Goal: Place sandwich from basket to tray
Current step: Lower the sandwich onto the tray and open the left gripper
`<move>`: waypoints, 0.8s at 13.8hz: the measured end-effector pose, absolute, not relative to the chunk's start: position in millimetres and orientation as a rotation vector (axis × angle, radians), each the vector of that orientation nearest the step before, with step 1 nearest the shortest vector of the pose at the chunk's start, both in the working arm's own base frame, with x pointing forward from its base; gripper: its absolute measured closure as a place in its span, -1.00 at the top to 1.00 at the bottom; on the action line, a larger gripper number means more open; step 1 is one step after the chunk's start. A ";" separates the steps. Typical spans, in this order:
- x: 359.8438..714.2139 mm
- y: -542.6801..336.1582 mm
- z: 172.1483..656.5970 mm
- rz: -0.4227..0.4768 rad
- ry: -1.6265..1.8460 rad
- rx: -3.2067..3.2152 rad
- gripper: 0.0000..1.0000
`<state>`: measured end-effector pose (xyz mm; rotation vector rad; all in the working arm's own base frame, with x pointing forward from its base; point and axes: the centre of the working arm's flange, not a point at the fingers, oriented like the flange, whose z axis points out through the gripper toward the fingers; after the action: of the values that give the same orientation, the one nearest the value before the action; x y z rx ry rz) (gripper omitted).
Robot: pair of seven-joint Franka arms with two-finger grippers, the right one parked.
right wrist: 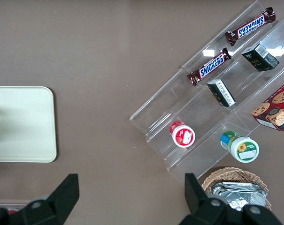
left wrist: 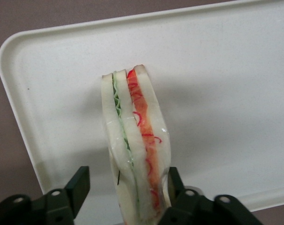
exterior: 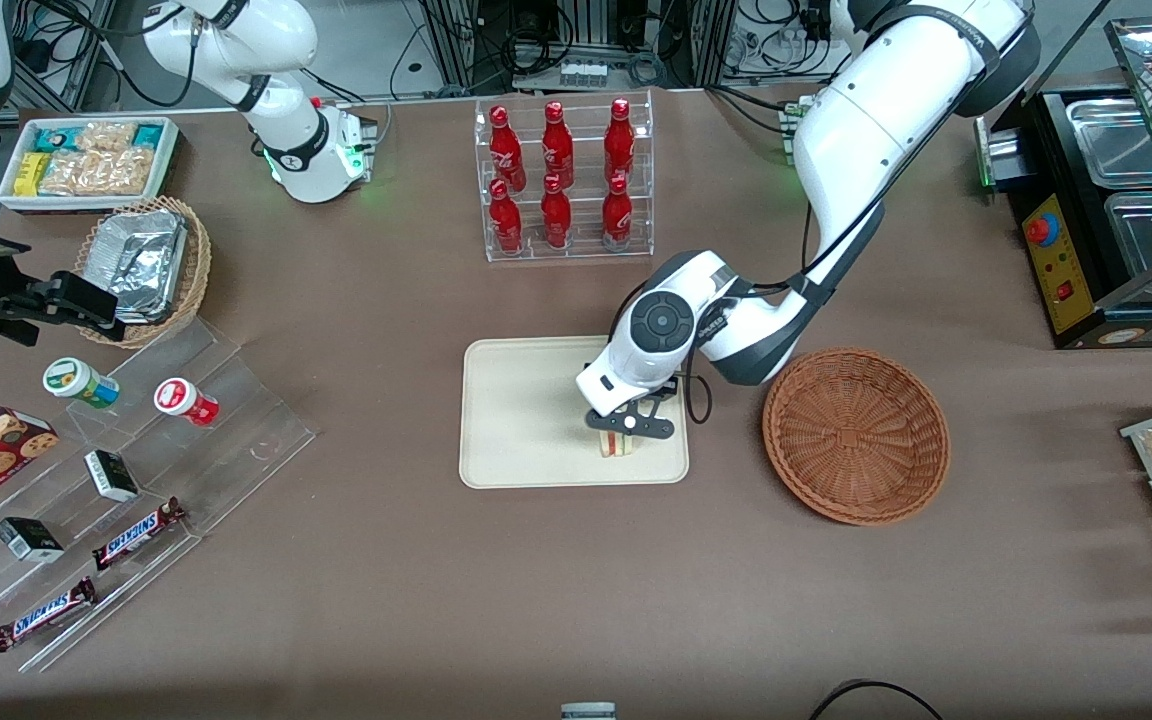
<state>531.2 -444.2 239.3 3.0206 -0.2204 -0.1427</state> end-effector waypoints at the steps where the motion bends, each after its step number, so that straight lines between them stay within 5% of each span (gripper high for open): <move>1: 531.7 -444.4 239.9 -0.141 -0.217 3.020 0.84; 3: 534.3 -445.5 244.2 -0.131 -0.176 3.019 1.00; 11: 568.7 -425.6 306.7 -0.049 -0.056 3.034 1.00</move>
<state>568.7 -425.6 306.7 3.0342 -0.0558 -0.0486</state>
